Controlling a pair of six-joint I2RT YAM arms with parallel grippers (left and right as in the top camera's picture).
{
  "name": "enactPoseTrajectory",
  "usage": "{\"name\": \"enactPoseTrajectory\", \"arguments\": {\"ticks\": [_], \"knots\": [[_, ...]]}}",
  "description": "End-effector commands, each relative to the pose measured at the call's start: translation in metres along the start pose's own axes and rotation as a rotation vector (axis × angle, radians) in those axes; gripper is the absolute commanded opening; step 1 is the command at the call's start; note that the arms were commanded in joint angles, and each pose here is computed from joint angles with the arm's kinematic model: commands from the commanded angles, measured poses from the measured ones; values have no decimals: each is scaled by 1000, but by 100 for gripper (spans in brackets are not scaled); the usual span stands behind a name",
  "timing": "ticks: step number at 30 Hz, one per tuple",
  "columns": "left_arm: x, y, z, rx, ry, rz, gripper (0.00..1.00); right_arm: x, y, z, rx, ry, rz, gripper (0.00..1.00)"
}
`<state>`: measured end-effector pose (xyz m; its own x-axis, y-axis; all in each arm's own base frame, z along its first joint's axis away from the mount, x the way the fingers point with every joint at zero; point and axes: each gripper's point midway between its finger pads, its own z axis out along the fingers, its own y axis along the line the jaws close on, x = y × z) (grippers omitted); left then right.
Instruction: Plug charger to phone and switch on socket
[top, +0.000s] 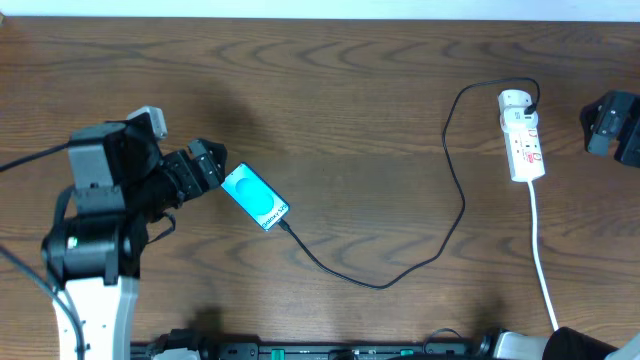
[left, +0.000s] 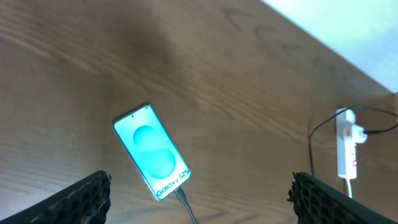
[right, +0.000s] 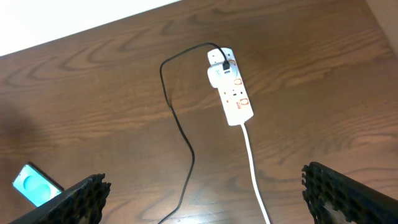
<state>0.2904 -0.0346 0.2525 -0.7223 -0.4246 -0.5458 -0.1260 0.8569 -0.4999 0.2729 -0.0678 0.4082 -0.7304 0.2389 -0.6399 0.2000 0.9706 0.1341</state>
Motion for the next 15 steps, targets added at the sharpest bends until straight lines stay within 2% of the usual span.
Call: {"name": "enactPoseTrajectory", "arguments": {"ticks": [1, 15], "knots": [[-5, 2, -16, -28, -73, 9, 92, -1, -3, 0, 18, -1, 20, 99], [-7, 2, -22, -36, -98, 15, 92, 0, -3, 1, 18, 4, 21, 99]]}}
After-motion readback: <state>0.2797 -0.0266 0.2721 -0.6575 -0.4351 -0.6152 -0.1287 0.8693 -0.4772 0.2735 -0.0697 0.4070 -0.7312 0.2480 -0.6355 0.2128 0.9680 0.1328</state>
